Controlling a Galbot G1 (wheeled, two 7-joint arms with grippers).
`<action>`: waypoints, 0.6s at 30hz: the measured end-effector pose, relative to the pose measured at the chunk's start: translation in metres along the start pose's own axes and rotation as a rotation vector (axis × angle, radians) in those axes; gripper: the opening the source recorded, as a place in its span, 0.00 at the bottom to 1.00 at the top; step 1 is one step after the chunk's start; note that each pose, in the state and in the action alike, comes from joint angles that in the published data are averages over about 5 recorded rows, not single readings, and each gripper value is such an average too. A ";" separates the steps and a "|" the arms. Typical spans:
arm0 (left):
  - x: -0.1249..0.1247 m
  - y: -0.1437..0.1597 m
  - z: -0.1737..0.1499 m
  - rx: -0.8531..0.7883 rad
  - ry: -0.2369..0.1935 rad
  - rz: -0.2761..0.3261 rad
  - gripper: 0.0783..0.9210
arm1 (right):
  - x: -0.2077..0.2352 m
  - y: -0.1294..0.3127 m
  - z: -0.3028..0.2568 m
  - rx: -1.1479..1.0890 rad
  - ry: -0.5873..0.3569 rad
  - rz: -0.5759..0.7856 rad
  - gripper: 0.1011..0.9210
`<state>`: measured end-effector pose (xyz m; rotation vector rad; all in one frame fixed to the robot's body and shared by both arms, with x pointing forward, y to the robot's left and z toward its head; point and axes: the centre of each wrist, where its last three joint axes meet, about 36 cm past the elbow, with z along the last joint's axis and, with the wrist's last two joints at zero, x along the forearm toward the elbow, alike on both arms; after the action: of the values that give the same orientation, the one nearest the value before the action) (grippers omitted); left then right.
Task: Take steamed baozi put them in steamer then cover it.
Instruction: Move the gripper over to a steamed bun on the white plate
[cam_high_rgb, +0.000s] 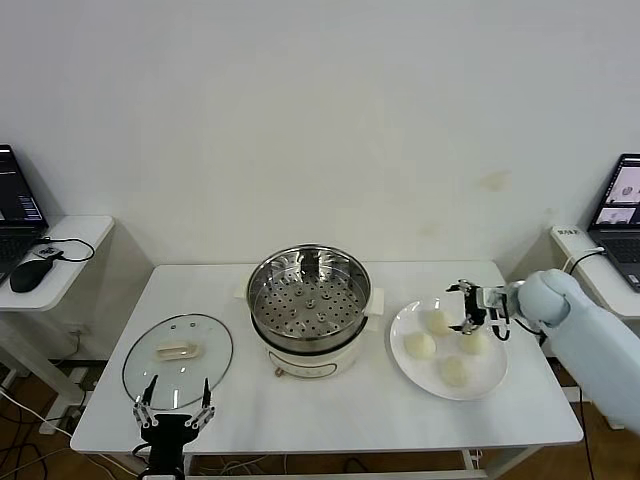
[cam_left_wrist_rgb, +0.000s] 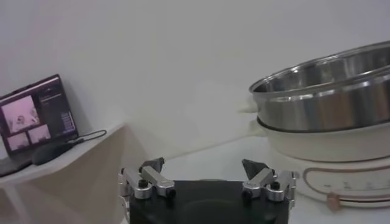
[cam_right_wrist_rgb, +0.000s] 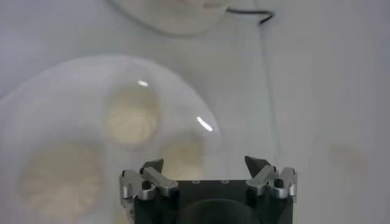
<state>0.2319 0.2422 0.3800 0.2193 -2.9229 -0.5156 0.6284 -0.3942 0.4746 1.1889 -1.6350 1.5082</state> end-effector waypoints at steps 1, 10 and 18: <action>0.000 0.001 0.000 -0.002 0.000 -0.002 0.88 | -0.003 -0.002 0.000 0.003 0.009 -0.012 0.88; -0.002 0.006 0.001 -0.018 -0.003 -0.015 0.88 | -0.032 -0.017 -0.007 0.014 0.062 -0.080 0.88; -0.002 0.009 0.002 -0.027 -0.005 -0.022 0.88 | -0.049 -0.027 -0.018 0.013 0.081 -0.107 0.86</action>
<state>0.2324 0.2512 0.3812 0.2468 -2.9198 -0.5594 0.6706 -0.3650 0.4460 1.1878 -1.4873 1.4828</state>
